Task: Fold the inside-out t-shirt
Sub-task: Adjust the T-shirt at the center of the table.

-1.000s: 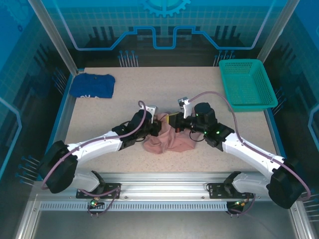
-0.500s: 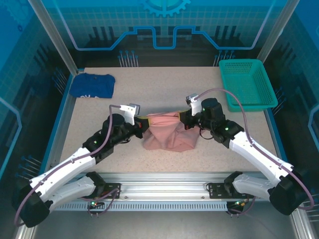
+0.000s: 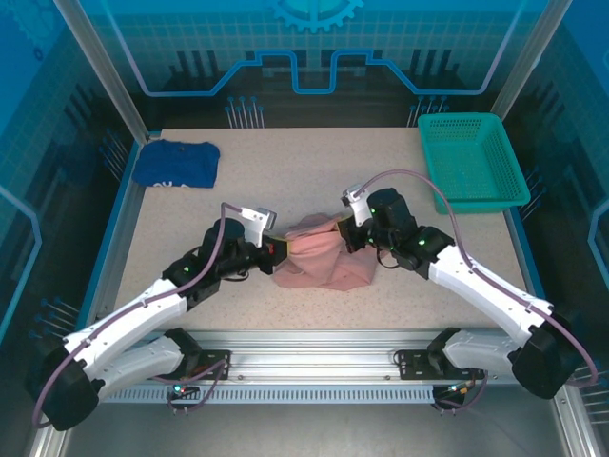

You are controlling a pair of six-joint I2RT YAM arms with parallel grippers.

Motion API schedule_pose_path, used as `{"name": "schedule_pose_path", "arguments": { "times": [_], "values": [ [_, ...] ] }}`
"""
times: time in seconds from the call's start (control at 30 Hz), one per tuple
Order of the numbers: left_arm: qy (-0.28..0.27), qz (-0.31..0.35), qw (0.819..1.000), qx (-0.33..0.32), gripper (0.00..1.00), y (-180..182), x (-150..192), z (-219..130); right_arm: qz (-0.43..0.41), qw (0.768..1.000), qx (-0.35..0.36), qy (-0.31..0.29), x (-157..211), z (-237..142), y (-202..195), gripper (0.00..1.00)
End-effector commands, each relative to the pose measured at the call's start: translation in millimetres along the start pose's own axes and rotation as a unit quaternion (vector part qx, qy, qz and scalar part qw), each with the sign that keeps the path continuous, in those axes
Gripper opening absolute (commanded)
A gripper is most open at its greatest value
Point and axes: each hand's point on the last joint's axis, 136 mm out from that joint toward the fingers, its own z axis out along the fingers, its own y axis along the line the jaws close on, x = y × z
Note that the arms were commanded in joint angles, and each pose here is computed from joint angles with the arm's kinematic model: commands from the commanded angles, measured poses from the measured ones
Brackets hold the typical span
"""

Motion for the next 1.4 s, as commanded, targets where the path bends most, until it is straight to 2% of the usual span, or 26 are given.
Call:
{"name": "schedule_pose_path", "arguments": {
  "times": [0.0, 0.1, 0.33, 0.43, 0.77, 1.03, 1.17, 1.37],
  "values": [
    [0.015, -0.007, 0.999, 0.03, 0.15, -7, 7, 3, -0.019, 1.0, 0.016, 0.017, 3, 4, -1, 0.0],
    [0.027, -0.001, 1.0, 0.016, 0.27, 0, 14, 3, -0.018, 1.0, 0.012, 0.023, 5, 8, 1, 0.0],
    [0.032, 0.014, 0.999, 0.032, 0.41, -3, 21, 3, -0.023, 0.999, 0.013, 0.035, 7, 13, -1, 0.0],
    [0.046, 0.032, 0.998, 0.012, 0.47, 4, 27, 9, -0.022, 0.999, 0.011, 0.04, 8, 16, -1, 0.0],
    [0.065, 0.164, 0.982, -0.061, 0.64, 4, 41, 20, -0.014, 0.999, 0.007, 0.042, 9, 17, -4, 0.0],
    [0.076, 0.251, 0.96, -0.099, 0.71, -3, 46, 27, -0.007, 0.999, 0.003, 0.042, 10, 18, -5, 0.0],
    [0.089, 0.289, 0.947, -0.109, 0.63, -10, 45, 41, -0.005, 0.999, 0.002, 0.042, 10, 18, -5, 0.0],
    [0.101, 0.301, 0.94, -0.125, 0.25, -5, 48, 51, 0.003, 0.999, 0.006, 0.04, 11, 14, -10, 0.0]
  ]
}}
